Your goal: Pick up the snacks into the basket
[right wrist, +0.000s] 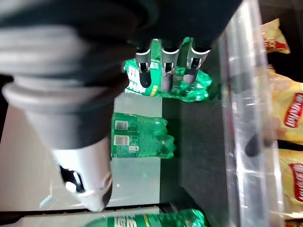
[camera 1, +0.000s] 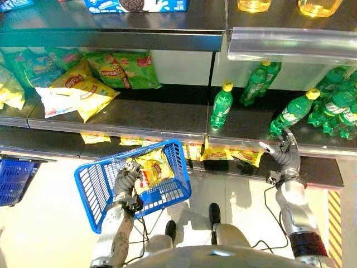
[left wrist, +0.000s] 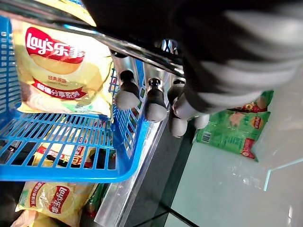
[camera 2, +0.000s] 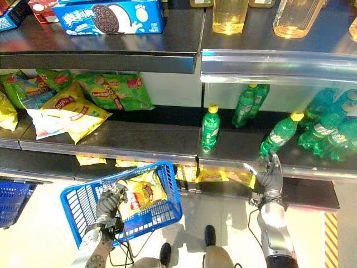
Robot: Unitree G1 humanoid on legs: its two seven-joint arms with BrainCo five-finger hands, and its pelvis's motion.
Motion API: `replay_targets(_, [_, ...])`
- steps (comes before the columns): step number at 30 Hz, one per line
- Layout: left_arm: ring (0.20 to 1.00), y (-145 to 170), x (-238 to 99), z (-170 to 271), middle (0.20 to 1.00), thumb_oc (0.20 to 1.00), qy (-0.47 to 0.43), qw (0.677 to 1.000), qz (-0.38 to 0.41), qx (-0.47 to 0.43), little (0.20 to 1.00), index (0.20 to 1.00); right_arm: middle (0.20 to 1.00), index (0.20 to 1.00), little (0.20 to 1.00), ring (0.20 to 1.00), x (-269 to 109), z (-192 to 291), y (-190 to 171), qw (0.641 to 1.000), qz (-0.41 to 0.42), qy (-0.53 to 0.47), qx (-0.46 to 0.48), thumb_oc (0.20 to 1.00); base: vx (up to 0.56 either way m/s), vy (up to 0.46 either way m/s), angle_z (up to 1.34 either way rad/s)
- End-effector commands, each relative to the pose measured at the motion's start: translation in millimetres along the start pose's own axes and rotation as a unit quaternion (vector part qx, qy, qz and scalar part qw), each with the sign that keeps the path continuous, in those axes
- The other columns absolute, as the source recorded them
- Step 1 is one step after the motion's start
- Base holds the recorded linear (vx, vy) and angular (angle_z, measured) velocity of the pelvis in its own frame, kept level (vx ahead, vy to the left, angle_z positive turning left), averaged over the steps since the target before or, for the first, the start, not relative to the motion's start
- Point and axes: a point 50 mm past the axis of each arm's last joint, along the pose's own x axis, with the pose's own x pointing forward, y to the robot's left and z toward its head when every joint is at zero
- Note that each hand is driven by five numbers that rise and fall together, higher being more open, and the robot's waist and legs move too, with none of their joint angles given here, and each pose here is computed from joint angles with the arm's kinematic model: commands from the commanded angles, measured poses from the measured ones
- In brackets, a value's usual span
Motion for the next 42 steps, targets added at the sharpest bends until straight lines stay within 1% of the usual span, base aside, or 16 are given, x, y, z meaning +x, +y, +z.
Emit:
replay_targets(1, [0.2,-22,4,71,0.2,0.2,-0.172,0.982,-0.076,0.001,0.2,0.2,1.0,1.0,1.0,1.0,15,25,-5,0.998,-0.013,-0.059,-0.015,1.0,-0.03,-0.051,0.26])
replay_targets(7, [0.2,-32,5,74,0.2,0.2,-0.175,0.979,-0.102,0.0,0.2,0.2,1.0,1.0,1.0,1.0,37,38,-4,0.997,-0.031,-0.072,-0.007,1.0,-0.08,-0.03,0.23])
replay_targets(11, [0.2,-35,4,71,0.2,0.2,-0.17,0.98,-0.107,-0.001,0.2,0.2,1.0,1.0,1.0,1.0,43,43,0,0.997,-0.026,-0.075,-0.003,1.0,-0.02,-0.001,0.03])
replay_targets(17, [0.2,-33,3,69,0.2,0.2,-0.165,0.981,-0.099,-0.005,0.2,0.2,1.0,1.0,1.0,1.0,33,34,3,0.998,-0.015,-0.059,-0.003,1.0,0.01,0.002,0.0])
replay_targets(22, [0.2,-27,3,70,0.2,0.2,-0.166,0.982,-0.088,-0.003,0.2,0.2,1.0,1.0,1.0,1.0,19,23,7,0.999,0.018,-0.04,0.001,1.0,0.01,0.002,0.0])
replay_targets(29, [0.2,-28,3,68,0.2,0.2,-0.162,0.983,-0.091,-0.004,0.2,0.2,1.0,1.0,1.0,1.0,19,19,13,0.999,0.026,-0.031,-0.002,1.0,-0.01,0.019,-0.02])
replay_targets(33, [0.2,-30,4,69,0.2,0.2,-0.162,0.982,-0.098,-0.004,0.2,0.2,1.0,1.0,1.0,1.0,31,23,19,0.999,0.023,-0.032,-0.005,1.0,-0.01,0.027,0.0])
replay_targets(37, [0.2,-31,3,69,0.2,0.2,-0.16,0.981,-0.106,-0.004,0.2,0.2,1.0,1.0,1.0,1.0,45,37,25,0.999,0.018,-0.051,-0.002,1.0,0.01,0.021,-0.08])
replay_targets(39, [0.2,-33,2,67,0.2,0.2,-0.154,0.982,-0.112,-0.006,0.2,0.2,1.0,1.0,1.0,1.0,53,47,32,0.998,0.028,-0.063,-0.003,1.0,0.01,0.011,-0.02])
replay_targets(42, [0.2,-35,2,66,0.2,0.2,-0.151,0.982,-0.116,-0.007,0.2,0.2,1.0,1.0,1.0,1.0,58,54,34,0.997,0.031,-0.072,-0.008,1.0,0.0,0.0,0.0])
